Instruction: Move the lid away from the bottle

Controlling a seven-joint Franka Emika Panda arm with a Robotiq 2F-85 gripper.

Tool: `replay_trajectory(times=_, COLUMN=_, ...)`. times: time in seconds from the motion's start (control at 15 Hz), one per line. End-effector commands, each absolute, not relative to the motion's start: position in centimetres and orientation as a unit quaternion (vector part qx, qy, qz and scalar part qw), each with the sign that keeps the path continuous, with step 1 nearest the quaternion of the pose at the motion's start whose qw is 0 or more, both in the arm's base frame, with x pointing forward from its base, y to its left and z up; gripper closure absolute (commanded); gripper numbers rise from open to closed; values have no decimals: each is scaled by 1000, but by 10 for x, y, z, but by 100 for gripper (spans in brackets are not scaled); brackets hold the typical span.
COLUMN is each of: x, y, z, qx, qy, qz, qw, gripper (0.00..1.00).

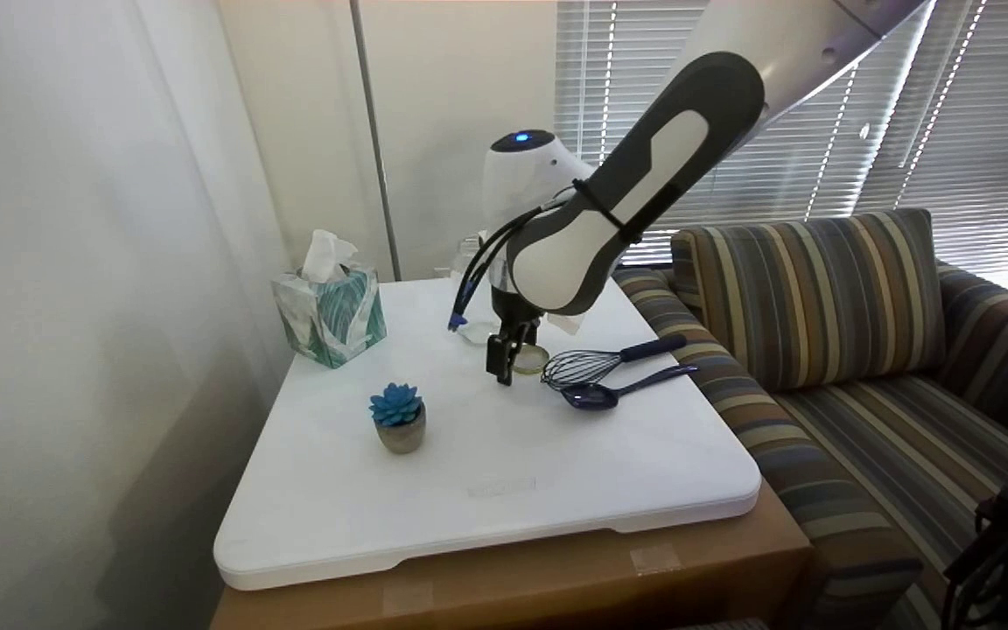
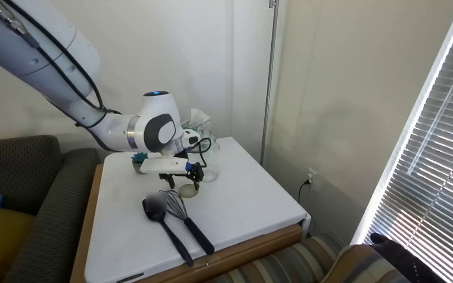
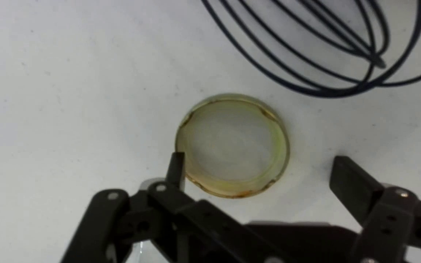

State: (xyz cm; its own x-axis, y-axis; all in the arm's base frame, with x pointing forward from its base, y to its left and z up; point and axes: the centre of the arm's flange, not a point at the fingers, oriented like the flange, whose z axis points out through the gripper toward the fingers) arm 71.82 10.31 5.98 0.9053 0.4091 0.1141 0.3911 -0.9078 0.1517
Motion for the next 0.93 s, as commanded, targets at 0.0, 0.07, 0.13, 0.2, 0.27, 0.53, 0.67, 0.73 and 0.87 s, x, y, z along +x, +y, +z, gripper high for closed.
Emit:
replay_trajectory(times=0.0, x=701, y=82, z=62, qx=982, qy=168, qz=84, qw=24, gripper=0)
replay_trajectory(times=0.07, x=701, y=81, z=62, qx=983, qy=162, qz=91, qw=15, gripper=0)
replay_trajectory(times=0.13, x=701, y=79, z=62, qx=983, qy=157, qz=97, qw=6, gripper=0)
replay_trajectory(times=0.2, x=701, y=78, z=62, qx=983, qy=151, qz=100, qw=-1, gripper=0)
replay_trajectory(times=0.27, x=701, y=78, z=61, qx=984, qy=147, qz=105, qw=-9, gripper=0)
replay_trajectory(times=0.53, x=701, y=78, z=65, qx=983, qy=141, qz=118, qw=-11, gripper=0)
replay_trajectory(times=0.67, x=700, y=79, z=64, qx=982, qy=142, qz=122, qw=-13, gripper=0)
replay_trajectory(times=0.73, x=700, y=80, z=64, qx=982, qy=142, qz=124, qw=-14, gripper=0)
replay_trajectory(times=0.87, x=698, y=80, z=65, qx=982, qy=142, qz=124, qw=-11, gripper=0)
